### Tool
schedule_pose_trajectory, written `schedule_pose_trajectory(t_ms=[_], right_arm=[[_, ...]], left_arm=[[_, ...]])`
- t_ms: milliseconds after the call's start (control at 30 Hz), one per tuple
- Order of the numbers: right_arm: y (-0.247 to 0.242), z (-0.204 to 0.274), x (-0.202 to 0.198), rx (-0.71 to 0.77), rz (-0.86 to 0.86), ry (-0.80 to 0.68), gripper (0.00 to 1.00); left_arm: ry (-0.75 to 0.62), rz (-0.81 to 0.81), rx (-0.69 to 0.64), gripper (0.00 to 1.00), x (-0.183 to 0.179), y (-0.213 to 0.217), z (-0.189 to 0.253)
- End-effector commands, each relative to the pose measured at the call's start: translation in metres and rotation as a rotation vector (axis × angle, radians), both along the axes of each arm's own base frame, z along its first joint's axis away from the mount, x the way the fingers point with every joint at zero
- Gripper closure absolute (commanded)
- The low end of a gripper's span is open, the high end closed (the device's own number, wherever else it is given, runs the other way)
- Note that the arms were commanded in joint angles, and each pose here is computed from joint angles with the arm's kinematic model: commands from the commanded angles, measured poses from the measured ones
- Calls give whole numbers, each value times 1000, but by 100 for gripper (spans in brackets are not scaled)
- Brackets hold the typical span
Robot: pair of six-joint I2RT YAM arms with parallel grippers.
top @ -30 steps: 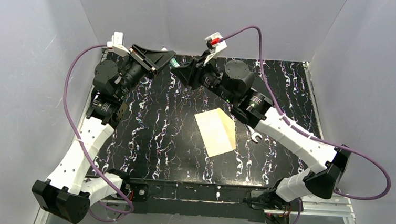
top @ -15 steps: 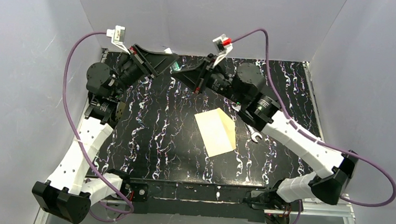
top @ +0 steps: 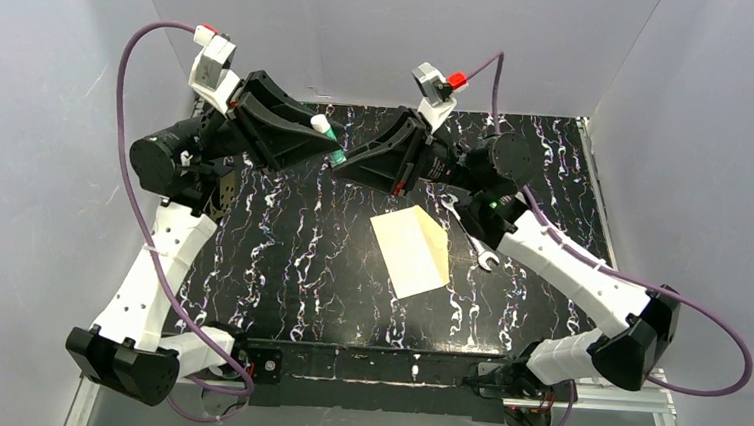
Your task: Place the letter into the envelope and seal it
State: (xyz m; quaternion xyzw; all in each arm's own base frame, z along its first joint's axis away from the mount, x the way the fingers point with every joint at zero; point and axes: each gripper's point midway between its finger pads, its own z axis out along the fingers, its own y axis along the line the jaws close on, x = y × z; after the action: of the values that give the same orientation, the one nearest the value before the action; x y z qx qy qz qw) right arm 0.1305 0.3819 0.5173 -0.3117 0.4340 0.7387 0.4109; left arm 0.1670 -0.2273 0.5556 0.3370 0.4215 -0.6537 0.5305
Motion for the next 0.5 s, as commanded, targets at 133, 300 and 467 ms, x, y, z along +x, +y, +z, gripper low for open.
schedule_pose_trajectory(t_ms=[133, 300, 467], right_arm=[[-14, 20, -47, 41, 265, -138, 99], [0, 13, -9, -22, 38, -61, 40], [-3, -18, 46, -190, -336, -184, 2]], left_arm=[[-200, -70, 21, 100, -21, 3, 2], [-117, 9, -74, 100, -2, 5, 14], [69, 297, -191, 100, 44, 21, -1]])
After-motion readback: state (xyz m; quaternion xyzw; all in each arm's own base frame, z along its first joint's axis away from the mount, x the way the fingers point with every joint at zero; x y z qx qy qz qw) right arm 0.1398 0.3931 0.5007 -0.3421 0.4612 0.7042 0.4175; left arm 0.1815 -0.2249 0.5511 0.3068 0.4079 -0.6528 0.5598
